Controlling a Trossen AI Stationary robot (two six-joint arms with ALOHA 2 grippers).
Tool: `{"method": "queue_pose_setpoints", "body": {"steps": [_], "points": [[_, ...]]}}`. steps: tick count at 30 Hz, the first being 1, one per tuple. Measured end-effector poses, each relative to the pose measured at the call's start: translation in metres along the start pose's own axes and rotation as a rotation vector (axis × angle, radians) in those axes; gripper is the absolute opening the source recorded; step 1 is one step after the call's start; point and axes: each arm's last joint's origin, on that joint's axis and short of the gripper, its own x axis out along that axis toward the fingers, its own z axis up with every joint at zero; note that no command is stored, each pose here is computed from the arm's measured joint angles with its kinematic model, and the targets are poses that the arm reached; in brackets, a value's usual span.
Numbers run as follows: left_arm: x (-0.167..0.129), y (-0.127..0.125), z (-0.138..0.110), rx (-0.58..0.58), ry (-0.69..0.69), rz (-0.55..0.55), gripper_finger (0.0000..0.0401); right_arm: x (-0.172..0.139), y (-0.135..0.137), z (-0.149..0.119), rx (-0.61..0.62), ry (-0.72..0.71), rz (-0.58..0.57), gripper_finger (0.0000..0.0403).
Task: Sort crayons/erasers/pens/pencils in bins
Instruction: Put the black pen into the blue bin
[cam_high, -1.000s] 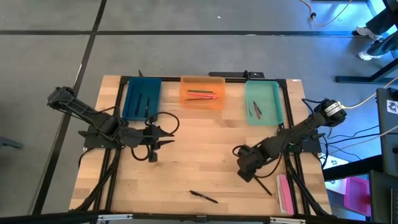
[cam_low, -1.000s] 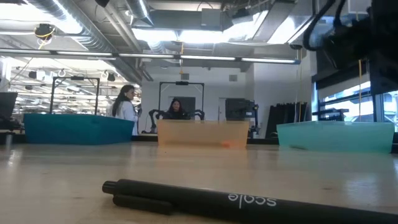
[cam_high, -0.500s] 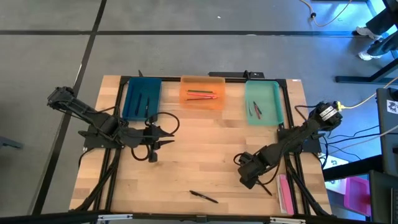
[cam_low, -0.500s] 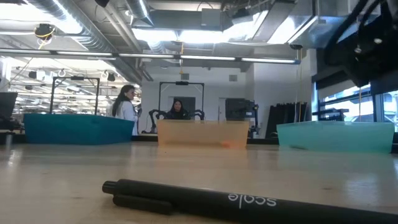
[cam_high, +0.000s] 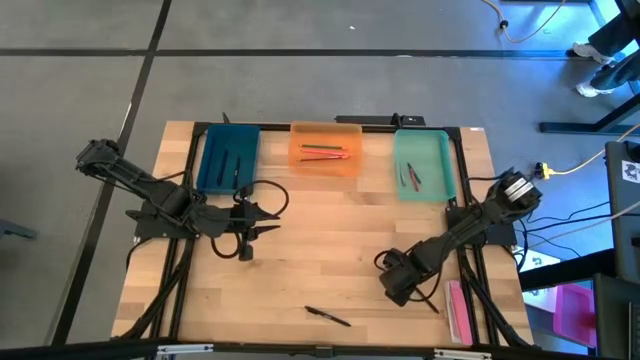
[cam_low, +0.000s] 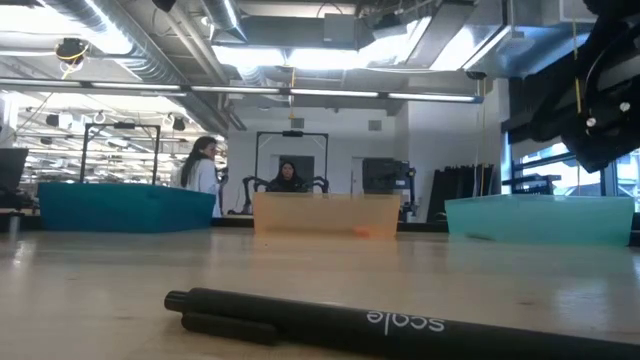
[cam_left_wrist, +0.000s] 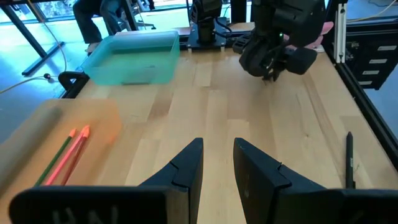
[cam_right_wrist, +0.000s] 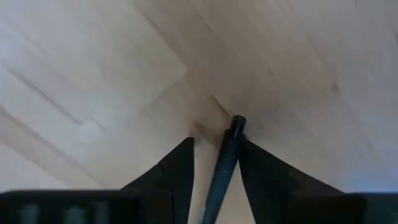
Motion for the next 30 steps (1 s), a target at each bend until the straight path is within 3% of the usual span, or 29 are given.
{"method": "queue_pose_setpoints", "body": {"steps": [12,30], "points": [[0.0,0.0,-0.0001,0.001,0.001,0.0,0.008,0.0066,0.0009,0.0018,0.0,0.008,-0.027,0.0126],[0.0001,0.0,-0.0002,0.002,0.001,0.0,0.008,0.0073,-0.0006,0.0042,0.003,-0.036,-0.046,0.0047]]}}
